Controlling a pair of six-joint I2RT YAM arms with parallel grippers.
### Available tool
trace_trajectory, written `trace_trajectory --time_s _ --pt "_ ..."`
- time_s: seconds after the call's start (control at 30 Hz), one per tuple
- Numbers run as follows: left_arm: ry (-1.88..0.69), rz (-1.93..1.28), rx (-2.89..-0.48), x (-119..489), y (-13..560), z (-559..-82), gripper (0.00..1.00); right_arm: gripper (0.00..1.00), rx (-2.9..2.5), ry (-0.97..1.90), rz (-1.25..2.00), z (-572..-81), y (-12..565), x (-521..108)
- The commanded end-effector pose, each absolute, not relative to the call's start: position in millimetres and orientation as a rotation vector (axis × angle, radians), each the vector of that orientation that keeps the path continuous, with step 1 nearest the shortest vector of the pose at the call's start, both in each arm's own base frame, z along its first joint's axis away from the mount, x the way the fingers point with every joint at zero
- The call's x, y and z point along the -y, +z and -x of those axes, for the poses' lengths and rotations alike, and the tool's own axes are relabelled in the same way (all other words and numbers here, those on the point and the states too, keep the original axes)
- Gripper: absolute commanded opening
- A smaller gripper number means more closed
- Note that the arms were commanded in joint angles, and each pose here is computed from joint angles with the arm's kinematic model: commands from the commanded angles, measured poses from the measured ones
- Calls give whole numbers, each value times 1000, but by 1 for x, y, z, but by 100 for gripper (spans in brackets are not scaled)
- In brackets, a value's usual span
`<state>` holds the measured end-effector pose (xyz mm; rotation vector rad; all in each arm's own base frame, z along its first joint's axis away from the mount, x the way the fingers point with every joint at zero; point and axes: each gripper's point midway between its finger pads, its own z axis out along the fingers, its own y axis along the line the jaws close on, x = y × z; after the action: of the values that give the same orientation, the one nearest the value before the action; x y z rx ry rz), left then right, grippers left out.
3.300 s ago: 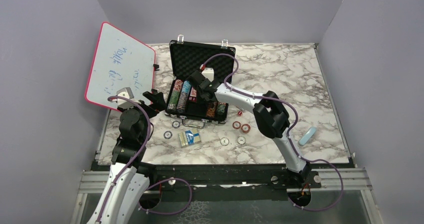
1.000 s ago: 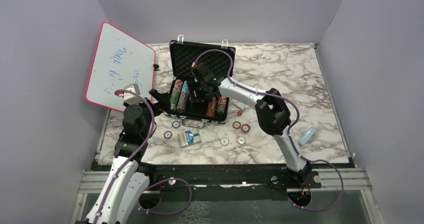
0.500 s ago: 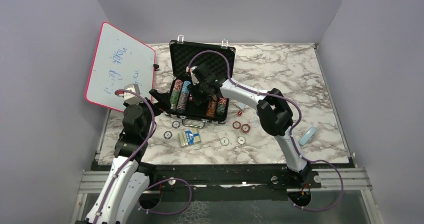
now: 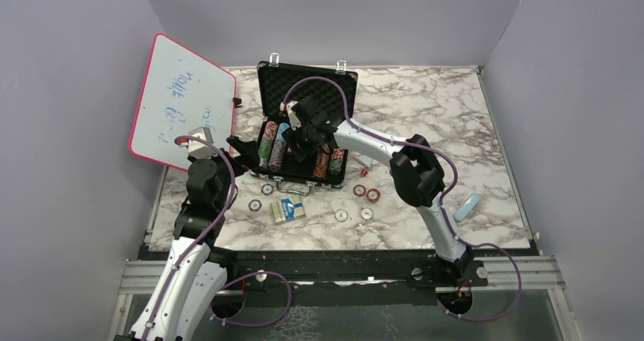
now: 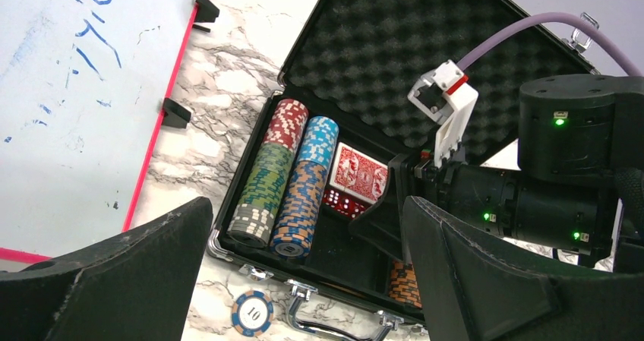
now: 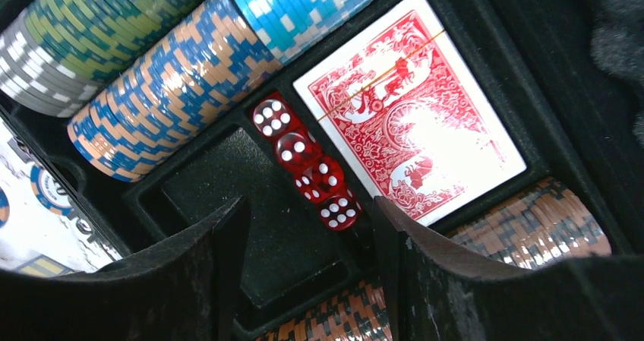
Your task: Pack up texas hold em set
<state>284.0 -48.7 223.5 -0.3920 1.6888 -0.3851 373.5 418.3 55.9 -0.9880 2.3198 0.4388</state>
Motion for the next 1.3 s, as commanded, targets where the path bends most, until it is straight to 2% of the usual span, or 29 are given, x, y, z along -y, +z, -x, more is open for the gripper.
trace_trajectory --time_s 0.0,0.3,0.47,1.27 --pt "-396 374 -1668 50 227 -285 99 63 -2286 418 904 -386 75 -426" --pt "-400 375 -1666 50 228 -285 99 53 -2225 506 1032 -379 80 -439" --pt "-401 375 -1664 50 228 -285 99 52 -2207 577 1108 -371 74 -448" --pt "-396 376 -1665 49 228 -285 99 48 -2315 546 1122 -365 37 -441"
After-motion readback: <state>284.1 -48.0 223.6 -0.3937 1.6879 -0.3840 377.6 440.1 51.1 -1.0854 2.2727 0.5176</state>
